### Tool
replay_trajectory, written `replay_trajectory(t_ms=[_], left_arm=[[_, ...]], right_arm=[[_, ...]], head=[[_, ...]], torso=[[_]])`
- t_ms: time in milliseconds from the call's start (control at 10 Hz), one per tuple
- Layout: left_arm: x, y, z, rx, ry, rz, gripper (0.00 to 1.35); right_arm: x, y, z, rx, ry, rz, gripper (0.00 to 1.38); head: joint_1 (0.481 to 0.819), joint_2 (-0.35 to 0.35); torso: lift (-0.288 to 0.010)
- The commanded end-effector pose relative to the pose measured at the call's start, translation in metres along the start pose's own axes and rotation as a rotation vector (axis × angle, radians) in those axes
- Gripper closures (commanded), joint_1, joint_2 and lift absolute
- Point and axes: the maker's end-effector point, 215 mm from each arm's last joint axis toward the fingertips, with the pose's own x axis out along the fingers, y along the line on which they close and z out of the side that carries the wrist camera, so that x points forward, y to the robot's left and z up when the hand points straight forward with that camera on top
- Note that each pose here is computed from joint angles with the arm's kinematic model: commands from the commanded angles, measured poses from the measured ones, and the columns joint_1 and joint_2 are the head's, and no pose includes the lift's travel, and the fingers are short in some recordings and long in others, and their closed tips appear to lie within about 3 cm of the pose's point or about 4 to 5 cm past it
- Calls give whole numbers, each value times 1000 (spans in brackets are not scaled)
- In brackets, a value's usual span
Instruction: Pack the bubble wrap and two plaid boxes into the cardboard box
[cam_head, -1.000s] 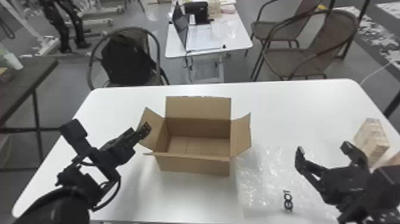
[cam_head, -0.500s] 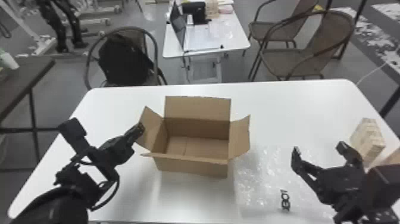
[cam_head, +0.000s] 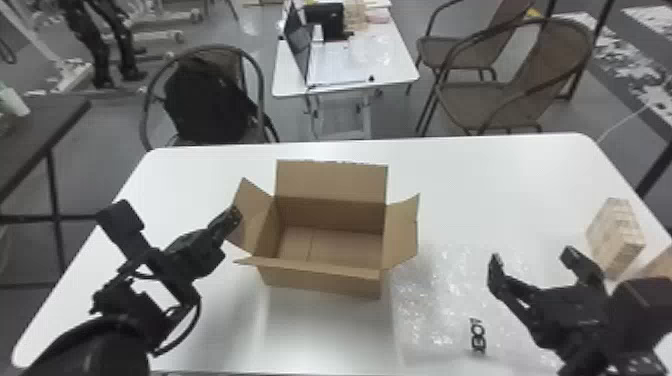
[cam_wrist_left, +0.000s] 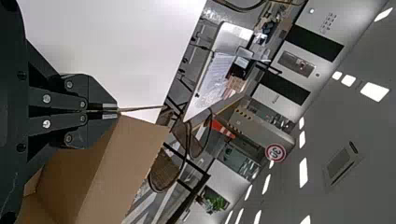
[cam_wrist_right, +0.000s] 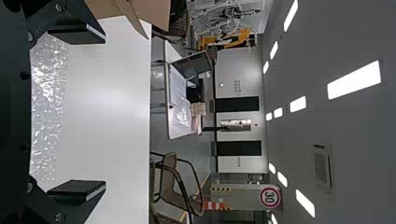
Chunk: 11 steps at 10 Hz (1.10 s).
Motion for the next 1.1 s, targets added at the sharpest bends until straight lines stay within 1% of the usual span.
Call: replay_trajectory(t_ms=[0,100,300,500,600,700,800,900,1000], left_arm=[[0,1,0,7,-2,7,1222],[-1,2,-1,11,-1,11,1222],[-2,4,-4,10,3,20,1222],[-2,5,-5,15,5,23,1222],[-1,3,-5,16,7,19,1222],[0,2,-5,19,7,17,1222],[-1,3,-7,20,10,21,1222],[-2,3,-7,18,10,21,1222],[0,2,-6,20,9,19,1222]], right_arm=[[4,-1,-12,0,48,1,190],[10,-2,-22,11,79,0,190],[28,2,-45,-4,185,7,190],[40,12,-80,51,343,3,190],[39,13,-92,73,449,-12,186],[35,10,-94,89,495,-60,185],[29,11,-107,124,560,-87,185],[24,15,-120,141,636,-85,185],[19,15,-130,136,702,-92,186]], head=[[695,127],[695,128],[695,128],[695,135],[695,143],[695,144],[695,140],[695,137],[695,142]], torso=[[-108],[-108],[-108],[-108],[-108],[-108],[-108],[-108],[-108]])
